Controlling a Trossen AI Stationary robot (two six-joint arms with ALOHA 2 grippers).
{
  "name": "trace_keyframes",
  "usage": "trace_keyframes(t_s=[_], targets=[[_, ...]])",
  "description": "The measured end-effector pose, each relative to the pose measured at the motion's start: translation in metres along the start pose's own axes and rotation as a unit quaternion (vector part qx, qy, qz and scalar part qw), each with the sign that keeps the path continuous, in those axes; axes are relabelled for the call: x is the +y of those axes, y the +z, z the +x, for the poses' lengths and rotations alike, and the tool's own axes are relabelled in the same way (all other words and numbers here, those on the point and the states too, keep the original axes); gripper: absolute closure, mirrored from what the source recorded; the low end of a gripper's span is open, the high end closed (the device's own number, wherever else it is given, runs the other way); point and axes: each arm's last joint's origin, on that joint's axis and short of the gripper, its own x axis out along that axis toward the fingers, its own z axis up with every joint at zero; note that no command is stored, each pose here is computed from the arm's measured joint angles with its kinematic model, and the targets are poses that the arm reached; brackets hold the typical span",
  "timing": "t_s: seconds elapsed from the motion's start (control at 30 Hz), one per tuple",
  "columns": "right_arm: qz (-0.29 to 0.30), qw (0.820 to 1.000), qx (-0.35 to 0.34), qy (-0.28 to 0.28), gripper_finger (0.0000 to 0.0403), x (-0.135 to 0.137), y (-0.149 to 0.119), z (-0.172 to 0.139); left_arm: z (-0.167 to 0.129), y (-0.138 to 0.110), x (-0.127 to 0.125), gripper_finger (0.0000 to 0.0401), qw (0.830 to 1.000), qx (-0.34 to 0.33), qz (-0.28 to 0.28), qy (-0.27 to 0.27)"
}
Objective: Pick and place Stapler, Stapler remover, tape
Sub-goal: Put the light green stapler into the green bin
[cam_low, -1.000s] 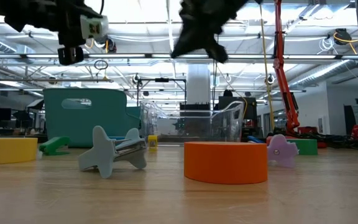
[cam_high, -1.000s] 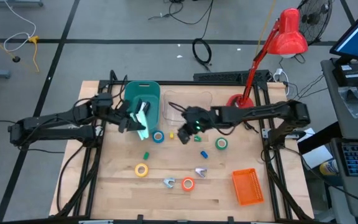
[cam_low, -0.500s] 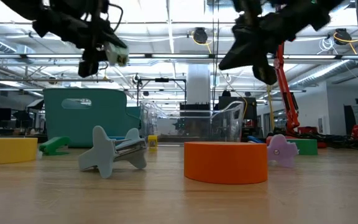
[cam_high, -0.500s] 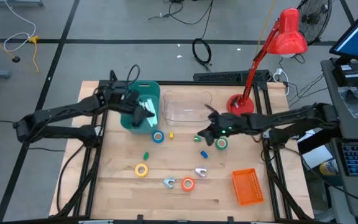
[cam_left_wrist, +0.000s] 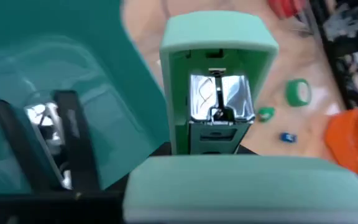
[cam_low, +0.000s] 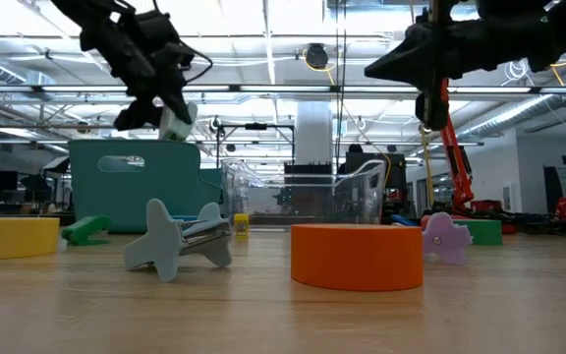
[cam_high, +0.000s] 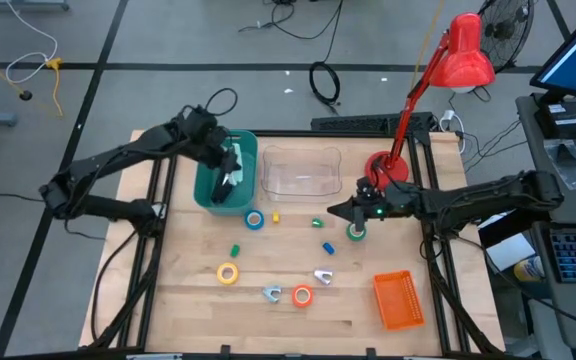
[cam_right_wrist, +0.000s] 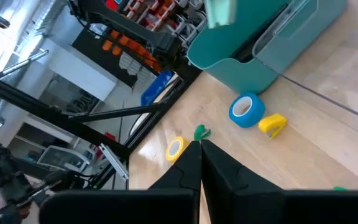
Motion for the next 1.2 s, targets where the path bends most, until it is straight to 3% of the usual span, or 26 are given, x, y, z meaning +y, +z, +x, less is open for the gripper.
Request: trace_keyframes(t_s=[0.23,0.4,0.6,1.2], targets=[[-0.004,1.0,-0.001,0.005,0.0403,0.001,0.0,0.0,0.019,0.011,0.021,0.0261,0.998,0.056,-0.021,0.037],[-0.003,1.0,-0.002,0.007,0.0403,0.002,0.0,0.0,0.036,0.016,0.025,0.0261,0.995,0.1,-0.01,0.005],[-0.003,1.0,-0.003,0.008,0.0403,0.002,0.0,0.0,0.054,0.015,0.037,0.0261,0.99,0.142,-0.02,0.005],[0.007,1.0,-0.007,0.005,0.0403,0.002,0.001,0.0,0.087,0.011,0.055,0.0261,0.977,0.211,-0.02,-0.037]])
